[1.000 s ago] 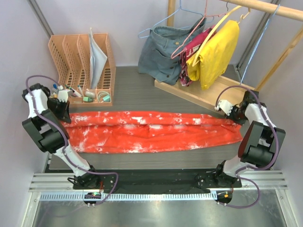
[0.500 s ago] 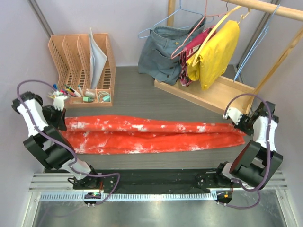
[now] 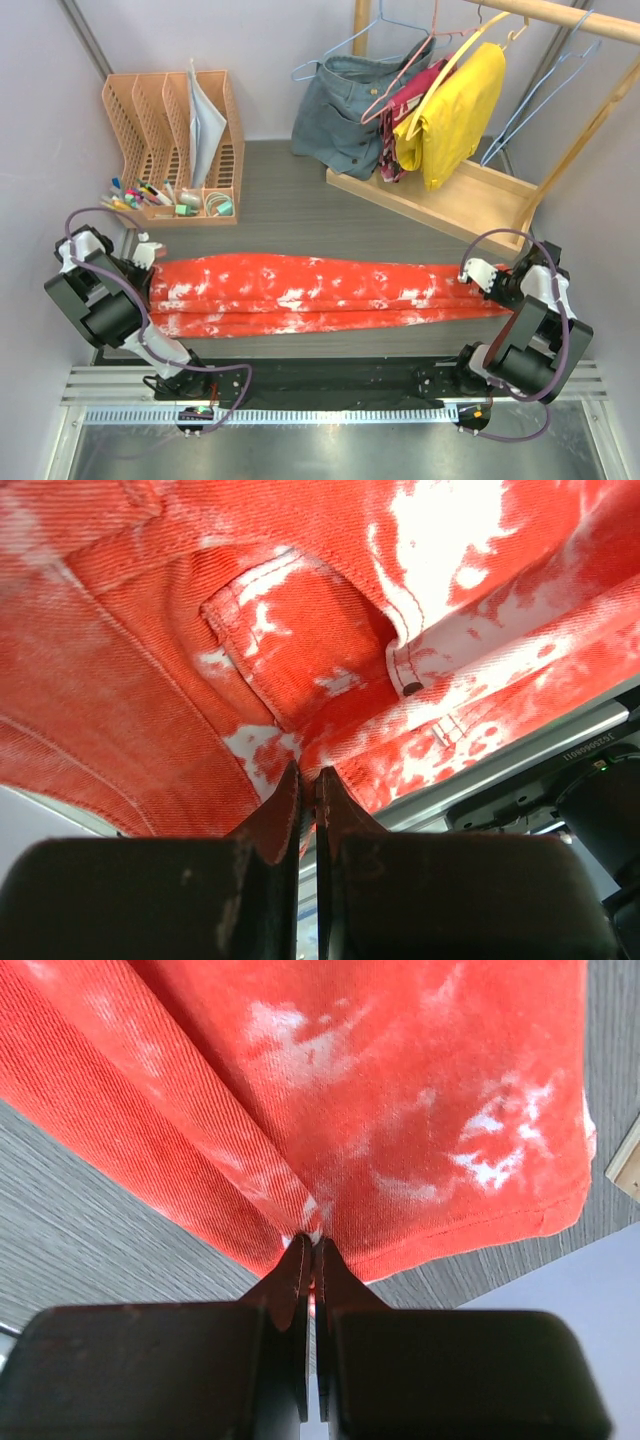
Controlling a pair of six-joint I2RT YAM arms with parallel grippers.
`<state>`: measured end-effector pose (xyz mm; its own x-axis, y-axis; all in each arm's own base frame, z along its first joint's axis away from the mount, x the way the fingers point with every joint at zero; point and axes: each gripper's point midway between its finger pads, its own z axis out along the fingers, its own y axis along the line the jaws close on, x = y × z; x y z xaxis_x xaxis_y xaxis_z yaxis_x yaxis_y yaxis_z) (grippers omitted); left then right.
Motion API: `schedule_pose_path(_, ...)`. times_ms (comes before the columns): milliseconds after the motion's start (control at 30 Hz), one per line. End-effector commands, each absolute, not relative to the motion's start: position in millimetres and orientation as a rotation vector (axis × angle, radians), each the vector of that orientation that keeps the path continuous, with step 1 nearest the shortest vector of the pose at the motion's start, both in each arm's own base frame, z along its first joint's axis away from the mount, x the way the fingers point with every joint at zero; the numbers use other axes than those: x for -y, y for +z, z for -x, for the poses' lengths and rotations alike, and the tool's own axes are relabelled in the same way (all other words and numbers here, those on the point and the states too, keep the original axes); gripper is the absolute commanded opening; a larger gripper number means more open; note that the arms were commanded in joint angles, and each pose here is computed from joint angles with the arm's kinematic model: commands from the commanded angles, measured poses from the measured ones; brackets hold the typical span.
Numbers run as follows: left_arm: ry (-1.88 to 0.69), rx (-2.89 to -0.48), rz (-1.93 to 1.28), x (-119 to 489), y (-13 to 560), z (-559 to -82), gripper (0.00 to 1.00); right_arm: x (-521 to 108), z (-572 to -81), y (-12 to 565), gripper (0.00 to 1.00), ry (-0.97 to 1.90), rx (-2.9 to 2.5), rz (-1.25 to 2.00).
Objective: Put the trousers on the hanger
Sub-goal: Fold the trousers
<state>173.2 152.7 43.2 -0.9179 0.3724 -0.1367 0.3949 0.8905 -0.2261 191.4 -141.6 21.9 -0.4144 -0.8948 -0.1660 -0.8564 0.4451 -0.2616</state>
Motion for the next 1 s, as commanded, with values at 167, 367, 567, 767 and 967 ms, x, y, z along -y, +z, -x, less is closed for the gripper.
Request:
schedule_pose_path(167, -0.088, -2.866, -0.625, -188.0, 107.6, -200.7, 0.00, 190.5, -229.9, 74.5, 0.01, -0.485, -2.394, 1.477)
schedule_pose_path(367, 0.013, -2.784, -0.675, -191.7, 162.9, -197.1, 0.00, 197.2, -233.8, 100.1, 0.01, -0.515, -2.375, 1.441)
schedule_pose_path(567, -0.100, -2.943, -0.737, -198.2, 121.0, -149.6, 0.00, 200.4, -220.1, 78.6, 0.01, -0.465, -2.403, 1.499)
schedule_pose_path(767, -0.076, -3.016, -0.830, -194.9, 60.1, -124.8, 0.12, 185.9, -200.6, 47.3, 0.02, -0.485, -2.376, 1.611)
schedule_pose_path(967, -0.258, -2.971, -0.808, -169.5, 72.2, -117.5, 0.56, 192.8, -203.2, 56.7, 0.46, -0.462, -2.454, 1.510)
